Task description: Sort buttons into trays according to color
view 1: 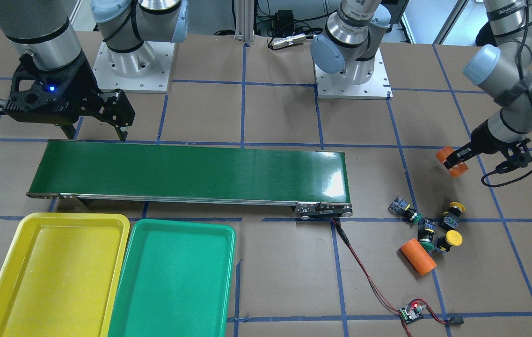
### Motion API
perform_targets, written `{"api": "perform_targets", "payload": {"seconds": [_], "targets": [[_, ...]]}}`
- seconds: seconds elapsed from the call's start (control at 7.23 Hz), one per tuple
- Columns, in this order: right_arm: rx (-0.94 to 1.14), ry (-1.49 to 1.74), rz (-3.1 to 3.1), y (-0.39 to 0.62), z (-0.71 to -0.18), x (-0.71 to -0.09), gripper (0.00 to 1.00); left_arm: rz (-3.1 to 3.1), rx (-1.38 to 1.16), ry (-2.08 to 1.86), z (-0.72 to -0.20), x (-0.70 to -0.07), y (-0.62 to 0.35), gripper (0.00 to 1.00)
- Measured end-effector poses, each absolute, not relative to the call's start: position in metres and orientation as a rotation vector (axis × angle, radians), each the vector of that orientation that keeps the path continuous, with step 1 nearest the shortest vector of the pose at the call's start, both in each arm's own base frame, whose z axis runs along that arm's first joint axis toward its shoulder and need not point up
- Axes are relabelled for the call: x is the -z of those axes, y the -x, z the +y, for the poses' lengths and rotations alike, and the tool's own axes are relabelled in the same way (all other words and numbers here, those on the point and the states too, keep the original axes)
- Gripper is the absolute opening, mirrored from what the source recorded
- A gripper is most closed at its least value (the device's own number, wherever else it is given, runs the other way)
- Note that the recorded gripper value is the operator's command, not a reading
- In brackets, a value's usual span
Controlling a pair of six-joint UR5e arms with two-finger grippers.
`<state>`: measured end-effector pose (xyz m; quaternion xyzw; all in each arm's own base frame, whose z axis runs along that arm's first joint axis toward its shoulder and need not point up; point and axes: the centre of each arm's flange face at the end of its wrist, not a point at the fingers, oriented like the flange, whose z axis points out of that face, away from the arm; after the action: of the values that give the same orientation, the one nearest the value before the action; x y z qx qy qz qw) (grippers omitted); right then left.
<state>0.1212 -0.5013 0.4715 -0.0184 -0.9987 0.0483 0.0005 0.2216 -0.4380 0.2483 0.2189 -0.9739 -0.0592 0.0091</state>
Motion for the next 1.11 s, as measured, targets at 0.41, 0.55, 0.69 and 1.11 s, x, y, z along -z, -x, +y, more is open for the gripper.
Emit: {"api": "perform_targets", "payload": {"seconds": [0.41,0.55,0.69,1.11], "targets": [[-0.162,0.059,-3.134,-0.121,-0.503,-0.474,1.0,-2.984,0.227,-0.92,-0.477,-0.321,-0.124,0.0],[-0.165,0.059,-3.134,-0.121,-0.503,-0.475,1.0,-2.96,0.219,-1.049,-0.483,-0.327,-0.072,0.0],[-0.169,0.06,-3.134,-0.121,-0.502,-0.476,1.0,-2.924,0.22,-1.199,-0.487,-0.326,-0.02,0.0],[-0.183,0.061,-3.137,-0.122,-0.499,-0.482,1.0,-2.688,0.237,-1.641,-0.49,-0.313,0.109,0.0]]}}
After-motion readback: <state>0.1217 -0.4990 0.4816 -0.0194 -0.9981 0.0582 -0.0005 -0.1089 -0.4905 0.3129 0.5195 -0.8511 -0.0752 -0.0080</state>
